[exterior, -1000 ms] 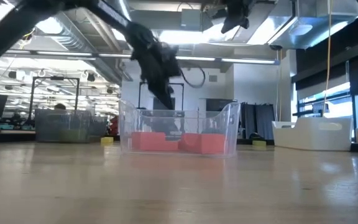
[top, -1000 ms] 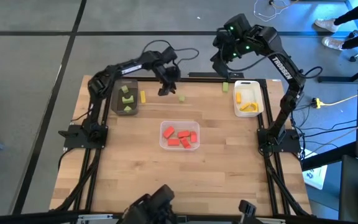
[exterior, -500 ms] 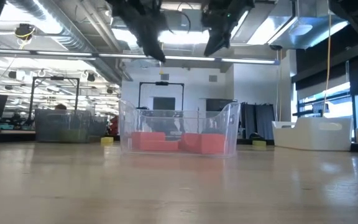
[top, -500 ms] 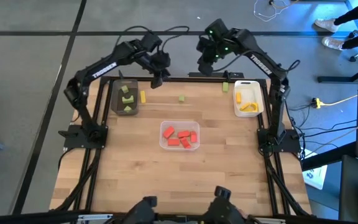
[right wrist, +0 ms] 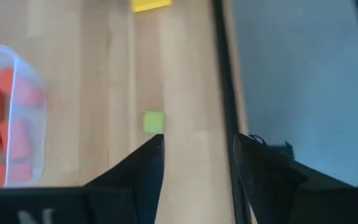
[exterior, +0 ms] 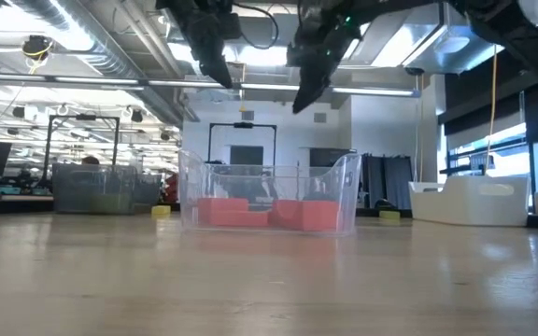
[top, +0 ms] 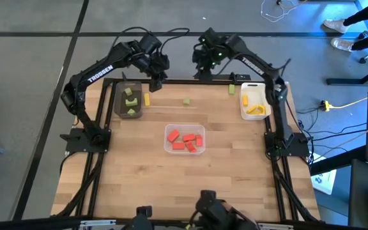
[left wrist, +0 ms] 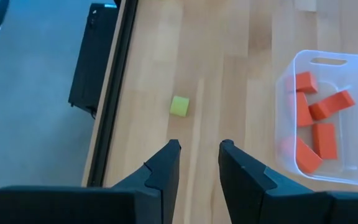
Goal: Sort & place blocks by color
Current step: Put the green block into the black bin
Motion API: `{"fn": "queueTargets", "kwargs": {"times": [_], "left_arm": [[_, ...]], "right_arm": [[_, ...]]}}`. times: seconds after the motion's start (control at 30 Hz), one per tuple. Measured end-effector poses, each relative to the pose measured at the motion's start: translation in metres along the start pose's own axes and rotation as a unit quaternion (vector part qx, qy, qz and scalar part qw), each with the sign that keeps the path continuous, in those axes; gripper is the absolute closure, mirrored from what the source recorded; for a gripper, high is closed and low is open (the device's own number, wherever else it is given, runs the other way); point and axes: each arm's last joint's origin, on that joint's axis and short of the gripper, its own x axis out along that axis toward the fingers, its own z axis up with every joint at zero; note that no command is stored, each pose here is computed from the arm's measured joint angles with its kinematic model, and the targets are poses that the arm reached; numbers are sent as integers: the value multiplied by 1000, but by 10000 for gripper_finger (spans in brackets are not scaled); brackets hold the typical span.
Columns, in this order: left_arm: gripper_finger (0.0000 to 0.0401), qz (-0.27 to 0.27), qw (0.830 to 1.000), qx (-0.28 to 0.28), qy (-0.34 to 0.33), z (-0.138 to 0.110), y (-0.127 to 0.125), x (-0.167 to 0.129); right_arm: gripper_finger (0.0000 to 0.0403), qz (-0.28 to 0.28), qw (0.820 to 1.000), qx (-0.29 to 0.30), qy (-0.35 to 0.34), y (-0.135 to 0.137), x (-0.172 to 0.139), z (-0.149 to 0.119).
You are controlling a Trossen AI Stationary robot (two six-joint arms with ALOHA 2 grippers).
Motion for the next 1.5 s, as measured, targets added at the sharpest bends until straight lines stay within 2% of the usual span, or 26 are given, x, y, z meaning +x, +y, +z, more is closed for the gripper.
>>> {"fn": "queueTargets", "kwargs": {"times": [0.07,0.2,0.3,0.43,0.6,0.83,0.97,1.03,1.2,1.5], "left_arm": [[300,-1,1000,-2,1,0,-1,0],[300,-3,1000,-10,1,1,-2,1],[300,-2,1000,-21,1,0,-2,1],[300,-4,1000,-24,4,0,-2,1],[300,-4,1000,-24,4,0,-2,1],[300,-3,1000,-24,4,0,-2,1],[300,-3,1000,-24,4,0,-2,1],[300,-4,1000,-24,4,0,-2,1],[300,-4,1000,-25,4,0,-2,1],[300,-4,999,-35,4,0,-2,1]], "right_arm": [[207,26,1000,-13,3,-3,17,-2],[206,65,998,-1,23,-9,52,-8],[206,80,995,24,46,-12,75,-15],[205,93,989,86,77,-13,104,-22],[205,111,982,109,107,-2,135,-25],[205,120,978,91,144,19,174,-26],[205,44,981,59,181,27,188,-24],[205,28,980,48,191,30,193,-24],[205,61,981,48,178,34,200,-24],[227,37,982,47,181,32,203,-24]]}}
